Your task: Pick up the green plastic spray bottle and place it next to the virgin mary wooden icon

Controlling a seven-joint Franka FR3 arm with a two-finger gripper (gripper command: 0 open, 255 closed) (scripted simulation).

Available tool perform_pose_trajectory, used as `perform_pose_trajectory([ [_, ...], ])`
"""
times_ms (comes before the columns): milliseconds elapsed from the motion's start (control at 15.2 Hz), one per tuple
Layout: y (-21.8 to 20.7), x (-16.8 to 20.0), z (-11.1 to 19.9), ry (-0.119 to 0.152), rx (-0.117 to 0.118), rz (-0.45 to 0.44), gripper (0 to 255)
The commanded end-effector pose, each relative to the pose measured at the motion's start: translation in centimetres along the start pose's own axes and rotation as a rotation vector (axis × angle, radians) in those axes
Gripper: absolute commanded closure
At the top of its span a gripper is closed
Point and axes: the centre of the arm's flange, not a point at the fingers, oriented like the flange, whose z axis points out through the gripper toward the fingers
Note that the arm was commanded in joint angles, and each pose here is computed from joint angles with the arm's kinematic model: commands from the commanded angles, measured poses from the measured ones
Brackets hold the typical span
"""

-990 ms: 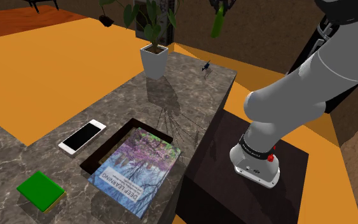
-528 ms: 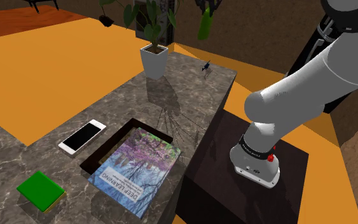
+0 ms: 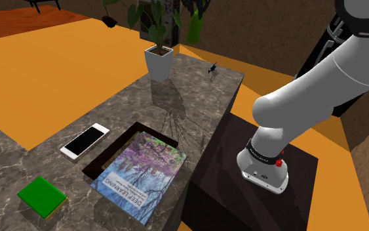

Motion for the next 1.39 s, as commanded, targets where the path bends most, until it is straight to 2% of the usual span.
perform_pose_trajectory([
  [0, -1.0, -1.9, -1.2, 0.000, -0.001, 0.001, 255],
  [1320, -12.5, -22.6, -13.0, 0.000, -0.001, 0.001, 255],
])
